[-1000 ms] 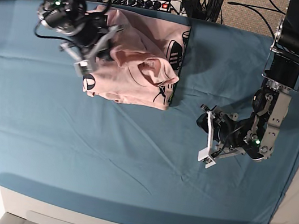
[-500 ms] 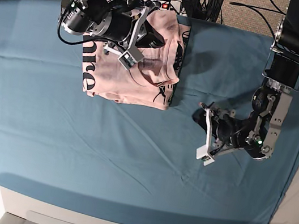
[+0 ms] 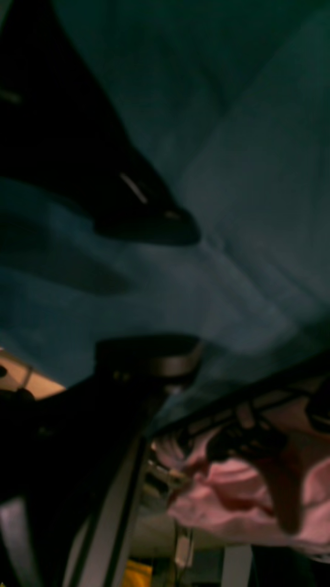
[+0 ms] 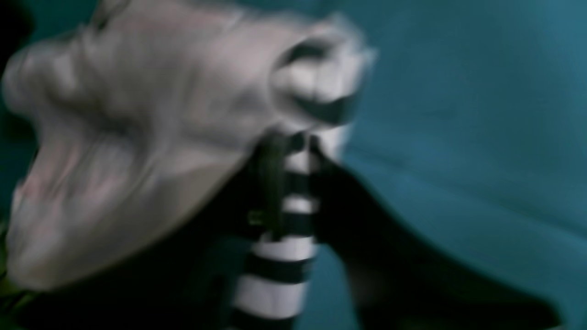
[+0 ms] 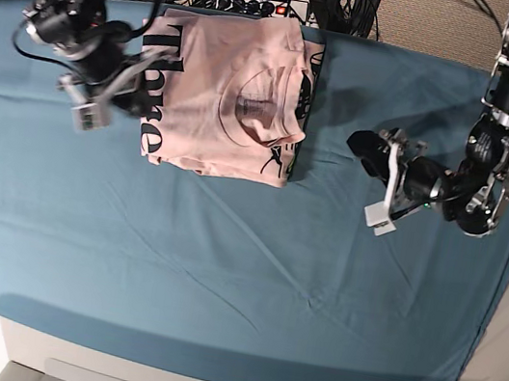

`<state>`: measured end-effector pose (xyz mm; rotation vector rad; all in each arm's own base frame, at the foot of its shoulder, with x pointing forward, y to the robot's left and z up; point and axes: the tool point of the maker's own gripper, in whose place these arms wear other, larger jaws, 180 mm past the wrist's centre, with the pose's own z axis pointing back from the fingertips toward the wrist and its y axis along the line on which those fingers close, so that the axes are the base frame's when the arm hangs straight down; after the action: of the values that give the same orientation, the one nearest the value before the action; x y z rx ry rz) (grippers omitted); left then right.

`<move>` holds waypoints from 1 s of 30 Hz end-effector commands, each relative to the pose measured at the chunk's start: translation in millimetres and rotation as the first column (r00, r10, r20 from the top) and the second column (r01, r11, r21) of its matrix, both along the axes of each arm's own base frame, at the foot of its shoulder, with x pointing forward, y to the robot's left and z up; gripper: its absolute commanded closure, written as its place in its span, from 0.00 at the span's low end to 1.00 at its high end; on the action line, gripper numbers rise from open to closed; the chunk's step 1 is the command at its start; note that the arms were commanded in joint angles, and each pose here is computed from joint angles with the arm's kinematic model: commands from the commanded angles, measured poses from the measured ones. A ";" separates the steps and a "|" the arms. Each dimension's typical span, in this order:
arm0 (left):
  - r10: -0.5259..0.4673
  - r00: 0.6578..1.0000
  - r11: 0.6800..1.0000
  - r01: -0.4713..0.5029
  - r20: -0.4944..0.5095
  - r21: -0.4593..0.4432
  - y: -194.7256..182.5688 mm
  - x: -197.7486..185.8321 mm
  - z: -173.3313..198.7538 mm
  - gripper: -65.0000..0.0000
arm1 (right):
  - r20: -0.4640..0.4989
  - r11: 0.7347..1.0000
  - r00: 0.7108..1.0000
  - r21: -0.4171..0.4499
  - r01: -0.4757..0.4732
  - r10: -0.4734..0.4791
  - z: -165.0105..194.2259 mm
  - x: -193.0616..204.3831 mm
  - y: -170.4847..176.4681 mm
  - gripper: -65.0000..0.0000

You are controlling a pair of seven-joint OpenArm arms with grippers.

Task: Fold the T-shirt properly
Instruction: 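Move the left gripper to the shirt's side edge and grasp it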

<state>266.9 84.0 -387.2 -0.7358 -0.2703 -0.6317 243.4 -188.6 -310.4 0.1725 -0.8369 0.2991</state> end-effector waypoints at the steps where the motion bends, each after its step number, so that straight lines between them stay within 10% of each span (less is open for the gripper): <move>1: -0.005 1.000 1.000 0.005 -0.002 0.015 7.4 -2.2 1.3 0.53 | 0.056 0.999 0.998 -0.029 0.015 -0.013 12.4 6.5 -10.1 0.61; 9: -0.039 0.993 0.995 0.028 -0.114 -0.100 -15.3 -50.0 -13.6 0.52 | 0.088 0.974 0.979 -0.114 0.194 -0.185 14.4 22.7 -58.4 0.51; 17: -0.066 0.982 0.987 0.039 -0.176 -0.156 -37.1 -84.9 -26.8 0.46 | -0.111 0.954 0.972 0.197 0.224 -0.205 -37.1 61.7 -46.2 0.51; 30: -0.085 0.957 0.985 0.038 -0.278 -0.169 -37.7 -139.1 -45.2 0.46 | -0.130 0.805 0.991 0.589 0.072 0.006 -23.6 103.3 -8.6 0.51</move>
<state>169.5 28.4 -399.9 -1.0942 -0.2454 -0.5470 336.3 -190.8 -350.5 0.7624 -0.7279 -0.0335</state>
